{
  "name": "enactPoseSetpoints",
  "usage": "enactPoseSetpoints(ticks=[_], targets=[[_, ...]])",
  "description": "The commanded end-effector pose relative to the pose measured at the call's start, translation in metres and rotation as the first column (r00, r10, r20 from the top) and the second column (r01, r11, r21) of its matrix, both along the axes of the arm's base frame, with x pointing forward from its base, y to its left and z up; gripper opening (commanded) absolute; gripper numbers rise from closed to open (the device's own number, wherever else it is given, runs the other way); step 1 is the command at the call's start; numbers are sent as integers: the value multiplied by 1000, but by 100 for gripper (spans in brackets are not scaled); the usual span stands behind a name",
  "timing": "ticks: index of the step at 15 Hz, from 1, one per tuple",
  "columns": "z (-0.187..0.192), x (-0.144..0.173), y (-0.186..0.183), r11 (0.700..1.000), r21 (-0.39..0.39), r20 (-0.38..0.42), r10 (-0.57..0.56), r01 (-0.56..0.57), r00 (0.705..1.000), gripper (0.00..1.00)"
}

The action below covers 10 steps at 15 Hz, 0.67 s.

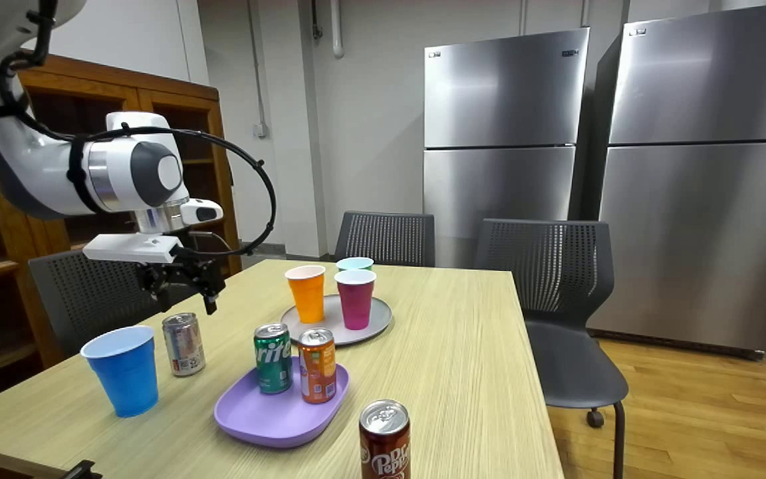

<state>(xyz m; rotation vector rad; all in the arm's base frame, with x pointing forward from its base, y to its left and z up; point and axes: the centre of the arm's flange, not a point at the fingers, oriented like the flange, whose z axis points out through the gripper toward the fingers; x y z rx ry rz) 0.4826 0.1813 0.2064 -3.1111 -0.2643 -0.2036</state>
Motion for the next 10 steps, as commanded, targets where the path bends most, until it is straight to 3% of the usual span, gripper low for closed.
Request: enactPoseSetpoints(ticks=[1, 10], targets=[[-4, 5, 12, 999, -49, -21, -3, 2, 1000, 100], [-15, -6, 22, 996, -85, -66, 27, -33, 997, 100]])
